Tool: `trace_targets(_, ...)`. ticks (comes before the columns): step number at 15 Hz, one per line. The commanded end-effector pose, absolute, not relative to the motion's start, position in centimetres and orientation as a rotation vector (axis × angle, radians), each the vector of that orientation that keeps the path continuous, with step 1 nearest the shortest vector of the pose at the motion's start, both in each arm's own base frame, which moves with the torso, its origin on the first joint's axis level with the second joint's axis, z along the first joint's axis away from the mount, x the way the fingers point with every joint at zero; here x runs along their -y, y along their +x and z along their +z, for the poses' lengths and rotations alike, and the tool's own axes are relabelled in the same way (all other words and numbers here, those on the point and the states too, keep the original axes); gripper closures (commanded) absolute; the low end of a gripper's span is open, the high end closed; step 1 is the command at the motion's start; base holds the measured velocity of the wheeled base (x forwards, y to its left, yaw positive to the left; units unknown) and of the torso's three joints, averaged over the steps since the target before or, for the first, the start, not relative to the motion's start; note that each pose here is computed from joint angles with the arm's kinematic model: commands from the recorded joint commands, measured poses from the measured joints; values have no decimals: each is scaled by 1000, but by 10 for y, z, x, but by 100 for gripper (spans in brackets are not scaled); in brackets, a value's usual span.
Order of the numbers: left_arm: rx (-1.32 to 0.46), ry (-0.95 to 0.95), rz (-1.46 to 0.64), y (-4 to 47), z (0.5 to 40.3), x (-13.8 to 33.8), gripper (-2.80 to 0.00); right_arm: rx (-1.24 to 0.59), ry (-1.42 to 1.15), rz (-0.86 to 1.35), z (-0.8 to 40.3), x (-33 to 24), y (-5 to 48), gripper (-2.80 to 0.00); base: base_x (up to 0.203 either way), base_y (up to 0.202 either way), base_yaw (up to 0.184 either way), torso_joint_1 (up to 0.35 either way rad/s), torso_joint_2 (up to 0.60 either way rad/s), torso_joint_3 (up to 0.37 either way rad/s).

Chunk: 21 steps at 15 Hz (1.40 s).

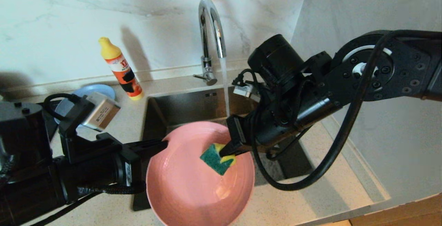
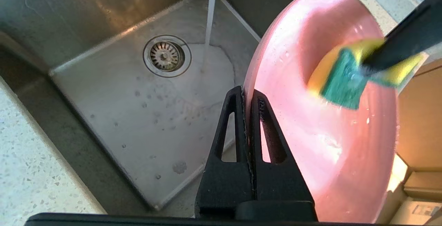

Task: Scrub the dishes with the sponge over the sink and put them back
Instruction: Wipe the plate, then rinse the plate

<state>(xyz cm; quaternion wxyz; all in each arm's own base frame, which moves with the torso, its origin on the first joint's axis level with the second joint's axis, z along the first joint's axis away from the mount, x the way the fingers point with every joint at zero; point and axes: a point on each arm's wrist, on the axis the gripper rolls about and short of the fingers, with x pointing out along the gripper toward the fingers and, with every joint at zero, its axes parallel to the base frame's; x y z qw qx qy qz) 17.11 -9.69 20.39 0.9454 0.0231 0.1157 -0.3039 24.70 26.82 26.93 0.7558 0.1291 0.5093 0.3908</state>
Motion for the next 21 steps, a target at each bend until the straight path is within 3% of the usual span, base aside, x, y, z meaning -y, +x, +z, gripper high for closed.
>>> trace_targets(1, -228, 42, -620, 172, 206, 97, 0, -1095, 299, 845, 284, -252, 241, 0, 0, 0, 0, 0, 0, 0)
trace_targets(11, -327, -51, -565, 198, 194, 105, 0, -849, 356, 988, 377, -173, 154, 0, 0, 0, 0, 0, 0, 0)
trace_targets(21, -359, -175, -443, 312, 172, 161, 0, -844, 365, 965, 371, -135, 126, 0, 0, 0, 0, 0, 0, 0)
